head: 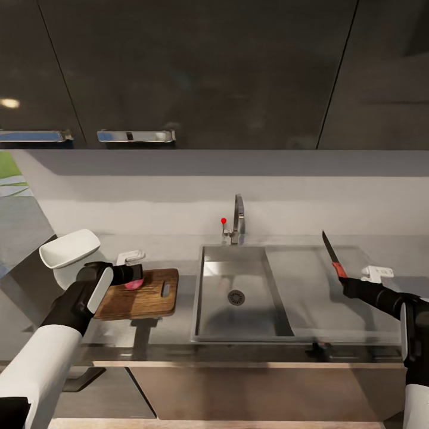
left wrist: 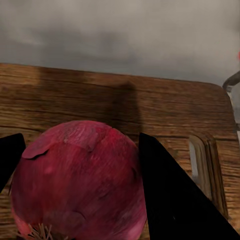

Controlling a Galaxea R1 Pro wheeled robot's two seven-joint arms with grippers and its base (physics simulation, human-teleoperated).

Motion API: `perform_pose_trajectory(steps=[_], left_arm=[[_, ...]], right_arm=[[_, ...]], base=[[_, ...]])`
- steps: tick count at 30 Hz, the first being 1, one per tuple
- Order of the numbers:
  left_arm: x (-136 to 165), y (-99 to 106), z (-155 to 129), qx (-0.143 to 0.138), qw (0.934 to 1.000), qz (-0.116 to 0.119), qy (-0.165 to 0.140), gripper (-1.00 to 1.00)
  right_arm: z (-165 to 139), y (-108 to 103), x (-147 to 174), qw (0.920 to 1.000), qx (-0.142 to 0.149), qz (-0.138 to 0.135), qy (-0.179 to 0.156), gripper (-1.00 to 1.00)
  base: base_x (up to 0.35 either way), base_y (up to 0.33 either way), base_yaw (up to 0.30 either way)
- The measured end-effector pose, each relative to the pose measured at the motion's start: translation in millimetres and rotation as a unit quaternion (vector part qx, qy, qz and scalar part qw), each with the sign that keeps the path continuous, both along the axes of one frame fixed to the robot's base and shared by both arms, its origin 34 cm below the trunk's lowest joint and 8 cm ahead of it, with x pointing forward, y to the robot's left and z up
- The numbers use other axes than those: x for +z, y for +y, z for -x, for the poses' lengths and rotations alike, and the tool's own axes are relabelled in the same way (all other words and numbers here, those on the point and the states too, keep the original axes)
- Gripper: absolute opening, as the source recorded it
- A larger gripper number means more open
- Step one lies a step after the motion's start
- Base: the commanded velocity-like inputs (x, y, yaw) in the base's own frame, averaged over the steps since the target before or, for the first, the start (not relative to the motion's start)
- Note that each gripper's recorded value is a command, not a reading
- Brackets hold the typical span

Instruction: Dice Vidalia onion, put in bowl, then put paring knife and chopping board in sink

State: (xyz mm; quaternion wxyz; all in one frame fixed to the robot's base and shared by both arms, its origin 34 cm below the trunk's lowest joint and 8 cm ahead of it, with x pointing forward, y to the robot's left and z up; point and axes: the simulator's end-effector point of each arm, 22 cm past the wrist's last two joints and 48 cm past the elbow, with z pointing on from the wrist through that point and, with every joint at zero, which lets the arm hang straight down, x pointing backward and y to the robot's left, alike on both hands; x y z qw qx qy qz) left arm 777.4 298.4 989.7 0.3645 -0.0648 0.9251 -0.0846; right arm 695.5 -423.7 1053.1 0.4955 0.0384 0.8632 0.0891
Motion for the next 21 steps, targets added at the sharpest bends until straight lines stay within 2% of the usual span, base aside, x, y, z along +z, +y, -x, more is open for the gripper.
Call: perform_pose_trajectory(steps=[4,10,15,21], left_arm=[[-11,1,4,0.002,0.9999,0.002,0.013,-1.00],[-11,1,5,0.003,0.9999,0.005,0.014,-1.00],[-11,2,4,0.004,0.9999,0.003,0.011,-1.00],[-10,-6,3,-0.004,0.9998,-0.015,0.011,-1.00]], right_arm=[[0,0,-1,1.0000,0.000,0.000,0.001,-1.00],[1,0,-3,1.0000,-0.001,0.006,0.006,-1.00],[1,7,-7,1.0000,0.001,0.001,0.008,-1.00],[0,16,-12,1.0000,0.002,0.001,0.004,-1.00]], base=[[0.000,0.000,0.000],[0.000,0.000,0.000],[0.000,0.000,0.000],[0.000,0.000,0.000]])
